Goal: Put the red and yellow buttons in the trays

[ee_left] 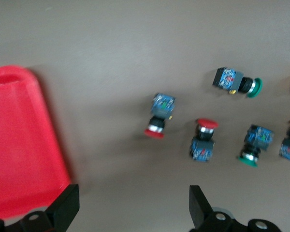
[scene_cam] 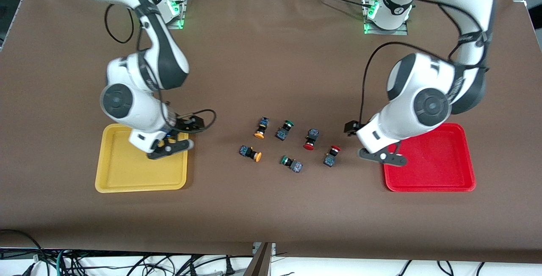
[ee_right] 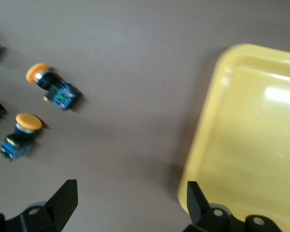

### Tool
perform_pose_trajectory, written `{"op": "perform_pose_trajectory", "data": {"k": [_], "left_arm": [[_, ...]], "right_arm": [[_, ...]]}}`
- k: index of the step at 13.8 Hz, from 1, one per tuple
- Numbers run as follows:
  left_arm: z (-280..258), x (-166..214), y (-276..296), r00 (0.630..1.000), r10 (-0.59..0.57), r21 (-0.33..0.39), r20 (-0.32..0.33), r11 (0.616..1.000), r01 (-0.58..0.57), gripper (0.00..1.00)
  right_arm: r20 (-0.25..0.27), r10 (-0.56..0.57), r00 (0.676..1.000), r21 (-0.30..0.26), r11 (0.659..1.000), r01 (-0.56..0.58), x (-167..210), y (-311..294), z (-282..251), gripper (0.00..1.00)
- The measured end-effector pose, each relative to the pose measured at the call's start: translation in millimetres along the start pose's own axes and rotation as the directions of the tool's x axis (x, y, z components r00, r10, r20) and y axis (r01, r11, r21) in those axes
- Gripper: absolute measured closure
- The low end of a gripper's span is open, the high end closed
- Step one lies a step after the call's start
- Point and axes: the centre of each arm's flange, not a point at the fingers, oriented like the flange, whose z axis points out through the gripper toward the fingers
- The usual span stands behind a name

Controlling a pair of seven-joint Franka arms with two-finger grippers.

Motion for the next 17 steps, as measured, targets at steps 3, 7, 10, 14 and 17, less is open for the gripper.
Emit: {"op": "perform_pose_trajectory", "data": {"k": [3,7,10,14,17], "left_arm": [[51,13,35,0.998,0.043,0.001,-0.050,0.999,-0.043,0.00],[107,20,52,0.996,0.067,0.006,-0.061,0.998,-0.067,0.00],[131,18,67,0.995,0.088,0.010,-0.054,0.996,-0.087,0.00],[148,10,87,0.993,0.118,0.016,-0.032,0.993,-0.117,0.00],[161,3,96,0.991,0.131,0.021,-0.008,0.991,-0.131,0.00]], "right_arm": [[-0.049,-0.081,0.996,-0.016,0.997,0.080,6,-51,54,0.00],[-0.107,-0.221,0.969,-0.056,0.975,0.216,16,-85,108,0.00],[-0.113,-0.254,0.960,-0.064,0.967,0.248,25,-86,118,0.00],[-0.164,-0.287,0.944,-0.079,0.958,0.277,29,-91,133,0.00],[-0.178,-0.296,0.938,-0.085,0.955,0.285,27,-96,150,0.00]]}}
